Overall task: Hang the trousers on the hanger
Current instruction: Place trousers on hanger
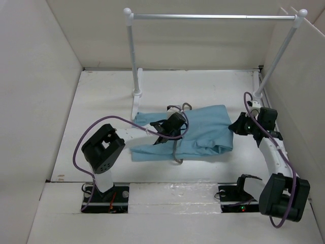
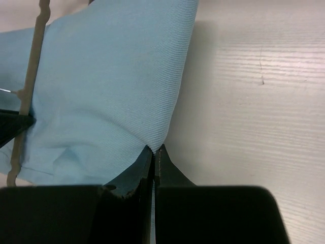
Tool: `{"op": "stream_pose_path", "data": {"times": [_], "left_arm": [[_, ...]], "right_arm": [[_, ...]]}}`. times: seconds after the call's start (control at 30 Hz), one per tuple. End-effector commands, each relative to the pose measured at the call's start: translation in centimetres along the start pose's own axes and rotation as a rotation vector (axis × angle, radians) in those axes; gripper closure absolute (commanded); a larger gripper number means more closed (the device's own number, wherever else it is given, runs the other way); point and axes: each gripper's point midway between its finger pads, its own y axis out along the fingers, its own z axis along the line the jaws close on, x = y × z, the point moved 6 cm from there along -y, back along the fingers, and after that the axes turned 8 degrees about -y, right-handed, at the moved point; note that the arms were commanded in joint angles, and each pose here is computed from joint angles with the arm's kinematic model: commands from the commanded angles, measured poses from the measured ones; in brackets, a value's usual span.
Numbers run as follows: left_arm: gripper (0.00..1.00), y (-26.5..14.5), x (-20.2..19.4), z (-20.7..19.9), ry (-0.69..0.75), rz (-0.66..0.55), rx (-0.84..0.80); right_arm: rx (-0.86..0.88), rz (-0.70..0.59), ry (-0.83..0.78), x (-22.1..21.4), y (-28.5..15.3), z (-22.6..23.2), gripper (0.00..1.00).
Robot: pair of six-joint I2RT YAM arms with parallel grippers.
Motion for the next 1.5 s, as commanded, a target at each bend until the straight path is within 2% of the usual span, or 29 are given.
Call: {"op": "stream_pose_path", "data": {"times": [0.0,0.23,0.3,0.5,0.73,0.9,1.17,1.2,1.23,1.27,1.3,1.33,1.4,1.47], "left_arm": [[1.0,-1.2,0.0,4.7,0.09,-0.011,0.212],[1.0,-1.7,1.6,6.2,0.032,-0.034,0.234],[1.0,-1.8,1.9,5.5,0.02,-0.035,0.204],[1.0,-2.3,1.9,1.2,0.025,-0.032,0.089],[1.0,-2.6,0.5,-3.4,-0.004,0.044,-0.037],[1.0,-2.9,1.9,-3.4,-0.003,-0.017,0.016],[1.0,-5.5,3.9,-7.2,-0.096,-0.015,-0.144],[1.0,-5.8,4.2,-7.3,-0.099,-0.018,-0.147],[1.0,-6.1,4.5,-7.6,-0.102,-0.024,-0.159],[1.0,-6.4,4.7,-7.6,-0.105,-0.032,-0.161],[1.0,-7.1,5.1,-7.8,-0.112,-0.04,-0.175],[1.0,-7.6,5.6,-8.1,-0.119,-0.053,-0.191],[1.0,-9.3,7.0,-8.7,-0.132,-0.1,-0.22],[1.0,-11.1,8.9,-9.7,-0.151,-0.16,-0.257]], "right_arm": [[-0.058,-0.134,-0.112,4.4,-0.9,-2.1,1.0],[-0.072,-0.127,-0.083,3.0,-0.7,-3.8,1.0],[-0.057,-0.109,-0.077,2.0,-0.5,-3.7,1.0],[-0.029,-0.024,-0.059,-1.8,1.1,-4.1,1.0],[0.009,0.004,-0.07,-2.5,2.1,-3.9,1.0],[-0.023,0.007,-0.082,-2.5,1.6,-4.0,1.0],[0.002,0.04,-0.087,-3.4,2.2,-3.7,1.0],[0.009,0.043,-0.104,-3.2,2.1,-3.7,0.95],[0.014,0.043,-0.118,-2.8,2.0,-3.7,0.85],[0.021,0.052,-0.14,-2.5,1.8,-3.4,0.62],[0.037,0.067,-0.172,-2.1,1.2,-2.8,0.53],[0.033,0.029,-0.213,0.0,0.6,-2.4,0.44],[0.051,-0.016,-0.266,2.2,-1.3,-0.5,0.32],[0.109,-0.109,-0.322,5.6,-3.2,1.9,0.31]]}}
